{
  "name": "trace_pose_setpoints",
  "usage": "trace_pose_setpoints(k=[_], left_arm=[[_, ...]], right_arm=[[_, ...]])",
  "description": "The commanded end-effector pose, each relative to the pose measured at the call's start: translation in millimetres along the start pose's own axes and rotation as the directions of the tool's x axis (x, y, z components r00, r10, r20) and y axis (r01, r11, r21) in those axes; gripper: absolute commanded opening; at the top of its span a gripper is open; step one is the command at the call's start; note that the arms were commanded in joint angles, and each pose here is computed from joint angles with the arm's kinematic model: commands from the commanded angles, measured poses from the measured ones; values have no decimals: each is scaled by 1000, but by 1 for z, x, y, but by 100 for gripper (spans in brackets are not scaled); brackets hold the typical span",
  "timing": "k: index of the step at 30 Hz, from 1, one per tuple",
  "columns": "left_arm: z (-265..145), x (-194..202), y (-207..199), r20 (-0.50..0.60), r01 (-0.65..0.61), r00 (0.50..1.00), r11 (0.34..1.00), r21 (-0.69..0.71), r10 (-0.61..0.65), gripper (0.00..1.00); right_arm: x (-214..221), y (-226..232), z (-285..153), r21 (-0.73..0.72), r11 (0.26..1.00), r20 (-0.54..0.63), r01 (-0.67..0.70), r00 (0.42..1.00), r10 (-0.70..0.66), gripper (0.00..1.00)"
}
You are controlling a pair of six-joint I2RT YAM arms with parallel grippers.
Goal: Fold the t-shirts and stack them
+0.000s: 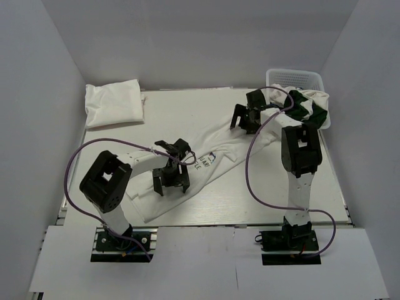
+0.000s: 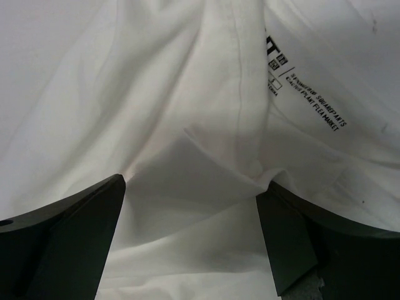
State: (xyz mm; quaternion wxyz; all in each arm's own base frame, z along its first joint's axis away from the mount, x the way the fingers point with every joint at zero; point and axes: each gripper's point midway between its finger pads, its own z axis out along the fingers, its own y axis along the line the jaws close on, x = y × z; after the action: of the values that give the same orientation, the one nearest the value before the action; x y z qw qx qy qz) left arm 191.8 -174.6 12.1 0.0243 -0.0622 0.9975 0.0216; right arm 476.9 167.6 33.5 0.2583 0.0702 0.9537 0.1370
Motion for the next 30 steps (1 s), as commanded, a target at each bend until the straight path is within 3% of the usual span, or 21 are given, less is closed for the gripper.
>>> trace_pose_setpoints(k=[1, 9, 11, 17, 20, 24, 30], left_arm=[[21, 38, 58, -106, 44, 992, 969, -242, -71, 100], [4, 99, 103, -210, 157, 942, 895, -417, -263, 100], [-7, 104, 103, -213, 184, 934, 895, -406, -288, 100], [-41, 93, 106, -96, 291, 925, 851, -438, -366, 100], [-46, 65, 90, -24, 309, 940, 880, -361, -340, 100], [-56, 9, 55, 69, 234, 972, 935, -268, -224, 100], [-72, -79, -5, 244, 70, 969, 992, -103, -43, 100]], right_arm=[[31, -26, 31, 64, 997, -127, -49, 990, 57, 90], [3, -23, 44, 5, 999, -124, -47, 991, 47, 90], [-5, -16, 50, -19, 999, -123, -33, 992, 31, 90], [-31, -1, 66, -63, 998, -95, 3, 995, -9, 90], [-48, 6, 67, -83, 996, -64, 24, 998, -29, 90], [-66, 23, 83, -166, 985, -23, 45, 999, -50, 90], [-127, 64, 72, -303, 936, 235, 178, 966, -107, 90]])
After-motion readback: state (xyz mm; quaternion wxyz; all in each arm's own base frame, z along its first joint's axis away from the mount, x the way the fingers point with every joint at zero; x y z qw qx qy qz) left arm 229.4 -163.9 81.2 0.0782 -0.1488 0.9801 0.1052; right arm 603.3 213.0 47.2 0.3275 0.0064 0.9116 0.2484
